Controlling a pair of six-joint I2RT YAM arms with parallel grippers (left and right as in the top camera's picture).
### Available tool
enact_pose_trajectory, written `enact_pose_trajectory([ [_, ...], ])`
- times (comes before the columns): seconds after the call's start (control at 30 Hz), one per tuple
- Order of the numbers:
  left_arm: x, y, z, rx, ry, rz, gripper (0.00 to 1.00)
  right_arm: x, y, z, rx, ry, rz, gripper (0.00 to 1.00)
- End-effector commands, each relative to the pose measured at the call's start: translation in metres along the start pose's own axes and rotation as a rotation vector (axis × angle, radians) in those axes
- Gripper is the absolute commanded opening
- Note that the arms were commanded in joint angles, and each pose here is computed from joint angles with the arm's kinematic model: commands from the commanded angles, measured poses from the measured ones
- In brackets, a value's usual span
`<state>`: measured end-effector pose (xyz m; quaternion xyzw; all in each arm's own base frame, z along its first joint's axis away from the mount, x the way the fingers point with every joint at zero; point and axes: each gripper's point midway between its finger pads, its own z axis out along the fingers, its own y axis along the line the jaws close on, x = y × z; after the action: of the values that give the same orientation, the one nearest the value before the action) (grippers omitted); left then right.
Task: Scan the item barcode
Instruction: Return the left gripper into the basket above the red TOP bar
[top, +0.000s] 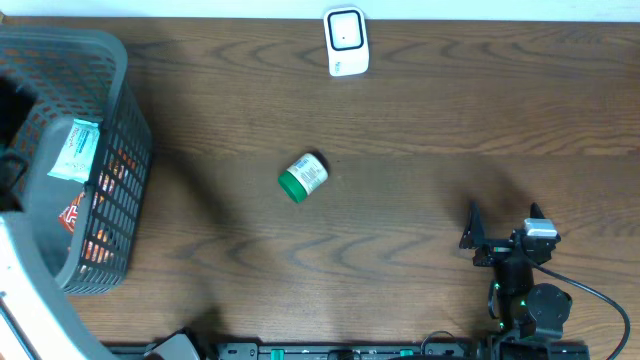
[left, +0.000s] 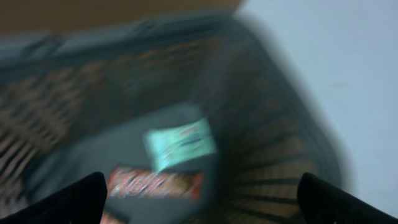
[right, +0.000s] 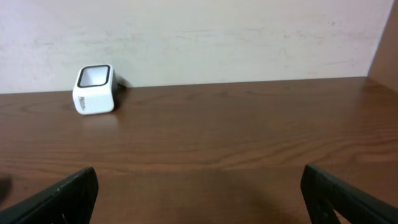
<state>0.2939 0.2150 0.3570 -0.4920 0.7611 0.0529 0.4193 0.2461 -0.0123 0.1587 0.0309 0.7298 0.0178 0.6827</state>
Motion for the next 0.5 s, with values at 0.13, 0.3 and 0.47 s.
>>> enact_pose_trajectory([
  [0.13,0.050,0.037,0.070,-0.150,0.304,-0.188,0.98,0.000,0.002,0.000,-0.009,0.000,0.012,0.99],
  [0.3,0.086,0.029,0.107,-0.124,0.491,-0.207,0.98,0.000,0.002,0.000,-0.010,0.000,0.012,0.99],
  [0.47,0.117,0.038,0.139,-0.185,0.620,-0.245,0.98,0.000,0.002,0.000,-0.010,0.000,0.012,0.99],
])
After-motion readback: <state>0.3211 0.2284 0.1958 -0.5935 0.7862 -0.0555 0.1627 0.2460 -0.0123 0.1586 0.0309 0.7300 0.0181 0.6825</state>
